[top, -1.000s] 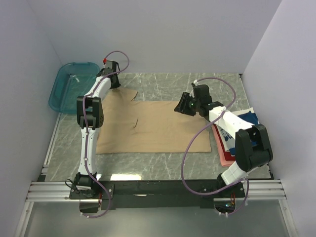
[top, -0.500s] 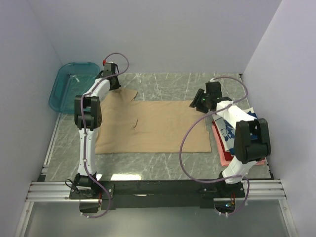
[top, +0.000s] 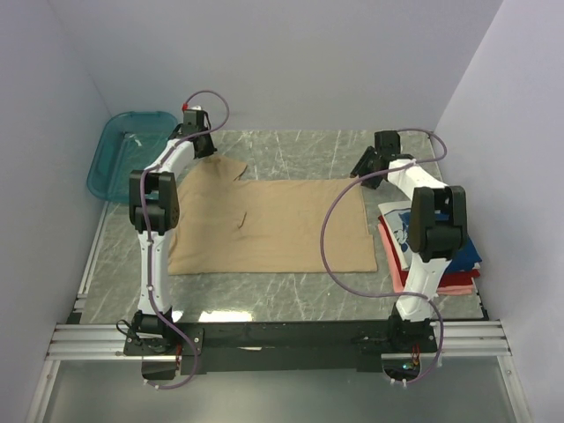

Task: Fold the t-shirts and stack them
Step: Fold the tshirt

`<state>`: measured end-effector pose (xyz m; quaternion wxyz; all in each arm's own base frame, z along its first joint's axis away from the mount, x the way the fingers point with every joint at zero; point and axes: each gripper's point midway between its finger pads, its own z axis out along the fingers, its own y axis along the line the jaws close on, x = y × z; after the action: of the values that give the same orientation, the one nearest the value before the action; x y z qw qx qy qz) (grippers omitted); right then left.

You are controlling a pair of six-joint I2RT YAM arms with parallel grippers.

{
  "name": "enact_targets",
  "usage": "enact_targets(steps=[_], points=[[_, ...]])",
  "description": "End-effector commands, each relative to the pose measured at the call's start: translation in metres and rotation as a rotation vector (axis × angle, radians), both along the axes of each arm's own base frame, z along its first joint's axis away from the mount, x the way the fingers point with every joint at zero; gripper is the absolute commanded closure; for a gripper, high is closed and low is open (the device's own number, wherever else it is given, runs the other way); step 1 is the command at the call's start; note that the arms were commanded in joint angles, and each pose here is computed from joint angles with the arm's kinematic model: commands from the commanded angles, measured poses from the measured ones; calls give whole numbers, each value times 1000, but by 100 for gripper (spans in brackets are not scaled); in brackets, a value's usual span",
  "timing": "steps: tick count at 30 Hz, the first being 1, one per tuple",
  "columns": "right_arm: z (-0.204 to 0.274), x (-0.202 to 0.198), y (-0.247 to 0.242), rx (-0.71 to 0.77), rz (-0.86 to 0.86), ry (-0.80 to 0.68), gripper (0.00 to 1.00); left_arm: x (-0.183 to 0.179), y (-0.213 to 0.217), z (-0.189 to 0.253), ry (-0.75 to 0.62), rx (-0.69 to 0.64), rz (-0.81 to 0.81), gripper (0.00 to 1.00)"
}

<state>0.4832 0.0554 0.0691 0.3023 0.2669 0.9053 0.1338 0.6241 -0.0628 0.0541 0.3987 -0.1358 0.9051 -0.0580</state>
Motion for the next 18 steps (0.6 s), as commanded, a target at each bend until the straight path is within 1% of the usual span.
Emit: enact_targets(steps=[1,3,7,11,18], points=[[9,18,-15,-32,-75,-12,47,9,-9,53,-110,-49,-21,99],[0,21,-19,-34,-92,11,47,8,-11,54,-109,-64,-26,99],[-1,34,-25,-50,-120,21,48,7,-14,55,-112,-79,-30,99],[-14,41,-27,-62,-132,44,50,7,-18,53,-104,-97,-43,99],[-20,52,-28,-69,-140,64,51,4,-20,52,-103,-111,-43,100]])
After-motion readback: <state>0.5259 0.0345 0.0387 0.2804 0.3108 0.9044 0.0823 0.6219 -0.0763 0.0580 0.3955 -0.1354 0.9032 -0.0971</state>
